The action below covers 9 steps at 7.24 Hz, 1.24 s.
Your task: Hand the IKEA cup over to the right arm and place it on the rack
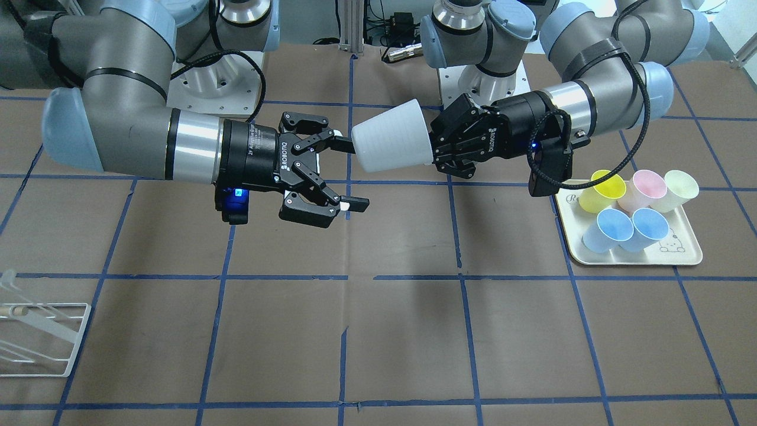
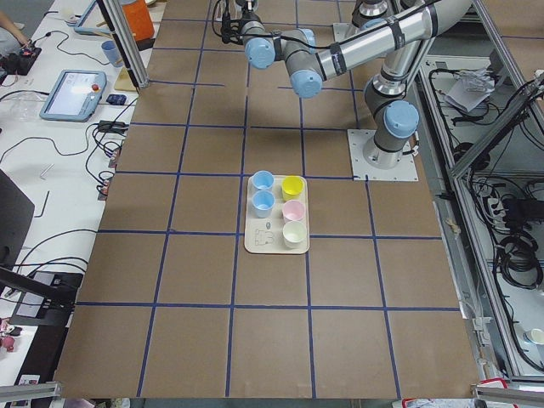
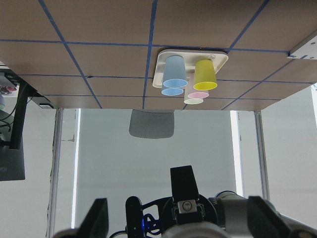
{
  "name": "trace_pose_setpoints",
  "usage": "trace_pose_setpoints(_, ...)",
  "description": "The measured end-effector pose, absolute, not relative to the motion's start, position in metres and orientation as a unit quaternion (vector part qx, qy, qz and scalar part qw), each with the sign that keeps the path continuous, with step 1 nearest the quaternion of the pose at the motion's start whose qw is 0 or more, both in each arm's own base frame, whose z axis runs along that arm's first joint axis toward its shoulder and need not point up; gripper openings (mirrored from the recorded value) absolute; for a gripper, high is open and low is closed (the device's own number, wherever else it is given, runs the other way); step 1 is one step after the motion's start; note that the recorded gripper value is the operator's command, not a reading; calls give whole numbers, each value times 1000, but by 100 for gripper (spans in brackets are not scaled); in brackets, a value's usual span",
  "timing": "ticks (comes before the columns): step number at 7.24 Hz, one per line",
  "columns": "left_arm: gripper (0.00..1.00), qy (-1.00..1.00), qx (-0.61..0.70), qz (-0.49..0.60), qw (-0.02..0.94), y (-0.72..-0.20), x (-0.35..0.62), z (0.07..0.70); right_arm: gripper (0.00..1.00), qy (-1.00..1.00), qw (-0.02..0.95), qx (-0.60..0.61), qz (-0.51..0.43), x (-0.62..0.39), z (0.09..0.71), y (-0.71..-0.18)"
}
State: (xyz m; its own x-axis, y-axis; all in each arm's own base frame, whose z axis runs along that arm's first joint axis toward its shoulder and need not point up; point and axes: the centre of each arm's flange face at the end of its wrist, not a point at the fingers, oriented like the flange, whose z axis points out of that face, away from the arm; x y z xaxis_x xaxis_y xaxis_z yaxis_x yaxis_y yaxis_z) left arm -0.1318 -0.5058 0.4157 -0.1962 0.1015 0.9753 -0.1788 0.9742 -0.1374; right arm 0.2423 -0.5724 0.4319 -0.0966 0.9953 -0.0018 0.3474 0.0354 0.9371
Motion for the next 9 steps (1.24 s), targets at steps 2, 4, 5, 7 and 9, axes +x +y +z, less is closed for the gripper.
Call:
trace_pose_setpoints(2, 0, -764, 22, 114, 634, -503, -132, 418, 100, 600, 384, 559, 424, 243, 444, -571)
trace_pose_setpoints(4, 0, -765, 21, 116, 634, -501, -133, 421, 100, 598, 388, 561, 421, 243, 462, -561)
trace_pose_setpoints(5, 0, -765, 20, 116, 633, -501, -133, 422, 100, 597, 390, 559, 422, 246, 469, -554)
trace_pose_setpoints(7, 0, -765, 19, 117, 633, -500, -133, 423, 58, 599, 384, 556, 430, 259, 474, -545)
trace_pose_setpoints(9, 74, -765, 20, 117, 633, -500, -133, 423, 8, 600, 381, 554, 434, 266, 474, -541)
